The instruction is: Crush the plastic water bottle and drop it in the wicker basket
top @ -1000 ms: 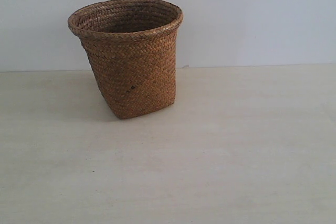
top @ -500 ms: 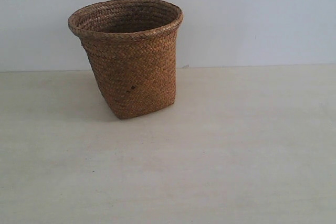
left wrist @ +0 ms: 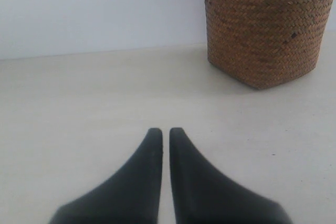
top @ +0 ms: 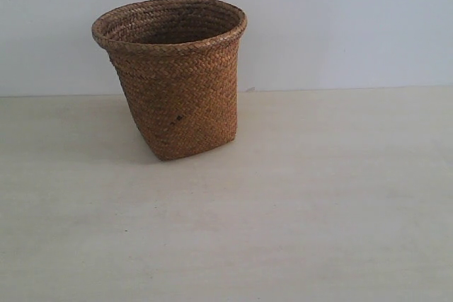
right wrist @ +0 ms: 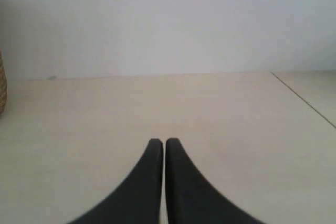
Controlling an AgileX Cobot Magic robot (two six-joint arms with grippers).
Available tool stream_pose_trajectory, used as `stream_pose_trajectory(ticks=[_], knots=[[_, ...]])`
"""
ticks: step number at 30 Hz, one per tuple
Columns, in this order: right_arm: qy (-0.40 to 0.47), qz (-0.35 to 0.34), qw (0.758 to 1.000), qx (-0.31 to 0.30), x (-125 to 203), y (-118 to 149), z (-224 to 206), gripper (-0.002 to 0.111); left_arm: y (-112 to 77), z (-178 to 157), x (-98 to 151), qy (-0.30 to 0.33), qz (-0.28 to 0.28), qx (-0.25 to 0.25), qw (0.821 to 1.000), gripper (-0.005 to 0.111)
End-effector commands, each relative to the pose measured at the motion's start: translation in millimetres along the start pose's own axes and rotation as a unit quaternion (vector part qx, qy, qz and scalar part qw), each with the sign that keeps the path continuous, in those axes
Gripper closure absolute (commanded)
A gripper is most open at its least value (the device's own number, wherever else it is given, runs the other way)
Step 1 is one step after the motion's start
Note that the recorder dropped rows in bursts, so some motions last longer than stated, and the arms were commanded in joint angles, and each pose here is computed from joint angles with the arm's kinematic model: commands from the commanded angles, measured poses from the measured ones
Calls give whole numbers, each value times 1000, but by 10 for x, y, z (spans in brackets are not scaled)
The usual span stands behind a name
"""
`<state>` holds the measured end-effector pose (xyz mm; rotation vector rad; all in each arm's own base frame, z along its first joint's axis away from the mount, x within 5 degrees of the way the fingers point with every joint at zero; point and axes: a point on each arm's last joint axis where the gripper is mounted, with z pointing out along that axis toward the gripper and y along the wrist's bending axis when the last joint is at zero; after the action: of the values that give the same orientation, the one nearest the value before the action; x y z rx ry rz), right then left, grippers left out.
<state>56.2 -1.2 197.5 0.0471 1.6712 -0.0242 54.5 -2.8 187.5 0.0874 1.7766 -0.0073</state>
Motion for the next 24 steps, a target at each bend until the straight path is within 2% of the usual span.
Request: stream_pose_trajectory(ticks=[1,6,10,19,24], knots=[[72,-6,997,-10,146,20,-10,108,3,2,8,-1,4,-3,1000,103],[77,-6,997,-11,154,22,-12,108,3,2,8,-1,4,-3,1000,103],[77,34,996,-9,154,23,-12,108,3,2,8,-1,4,-3,1000,103],[82,71,994,-1,163,15,-13,108,3,2,8,-1,4,-3,1000,103],[85,65,994,6,169,1,-14,108,3,2,8,-1,4,-3,1000,103]])
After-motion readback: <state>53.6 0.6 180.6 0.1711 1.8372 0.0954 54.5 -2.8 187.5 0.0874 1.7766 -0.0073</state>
